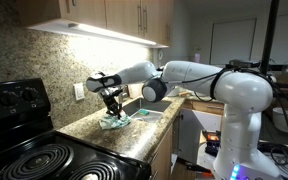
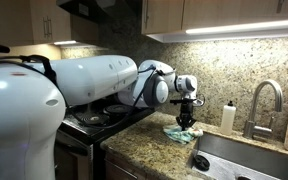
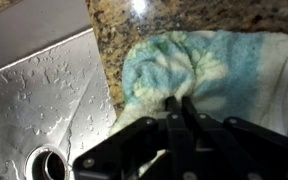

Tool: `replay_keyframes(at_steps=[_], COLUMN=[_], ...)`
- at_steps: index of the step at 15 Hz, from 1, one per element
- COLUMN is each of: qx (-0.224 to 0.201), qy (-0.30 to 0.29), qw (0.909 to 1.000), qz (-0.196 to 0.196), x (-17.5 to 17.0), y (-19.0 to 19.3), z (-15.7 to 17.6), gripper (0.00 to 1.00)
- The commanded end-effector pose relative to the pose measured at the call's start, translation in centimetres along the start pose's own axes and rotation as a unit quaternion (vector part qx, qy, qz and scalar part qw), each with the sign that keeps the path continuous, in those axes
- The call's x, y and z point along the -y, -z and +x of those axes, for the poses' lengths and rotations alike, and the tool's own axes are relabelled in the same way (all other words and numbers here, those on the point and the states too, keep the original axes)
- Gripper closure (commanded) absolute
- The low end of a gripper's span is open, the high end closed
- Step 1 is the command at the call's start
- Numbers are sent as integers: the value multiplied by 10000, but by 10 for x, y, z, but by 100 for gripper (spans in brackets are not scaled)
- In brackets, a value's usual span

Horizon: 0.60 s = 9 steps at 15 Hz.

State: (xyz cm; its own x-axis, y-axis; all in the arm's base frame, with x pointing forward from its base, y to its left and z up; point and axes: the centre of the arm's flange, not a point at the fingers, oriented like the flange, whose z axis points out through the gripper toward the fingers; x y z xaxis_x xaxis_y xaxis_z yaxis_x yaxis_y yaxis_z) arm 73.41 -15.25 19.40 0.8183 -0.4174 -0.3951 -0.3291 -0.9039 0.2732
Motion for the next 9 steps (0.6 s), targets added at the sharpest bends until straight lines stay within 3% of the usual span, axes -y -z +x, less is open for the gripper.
replay_keyframes(at_steps=[1,6,9], qx=[609,-89,-172], qy=[-30,-1,-88], qw=[9981,9997,9993], qz=[75,234,306], x=[-22,-19,-23], y=[-60,-50,-46], z=[-44,-58,-58], gripper=[92,92,92])
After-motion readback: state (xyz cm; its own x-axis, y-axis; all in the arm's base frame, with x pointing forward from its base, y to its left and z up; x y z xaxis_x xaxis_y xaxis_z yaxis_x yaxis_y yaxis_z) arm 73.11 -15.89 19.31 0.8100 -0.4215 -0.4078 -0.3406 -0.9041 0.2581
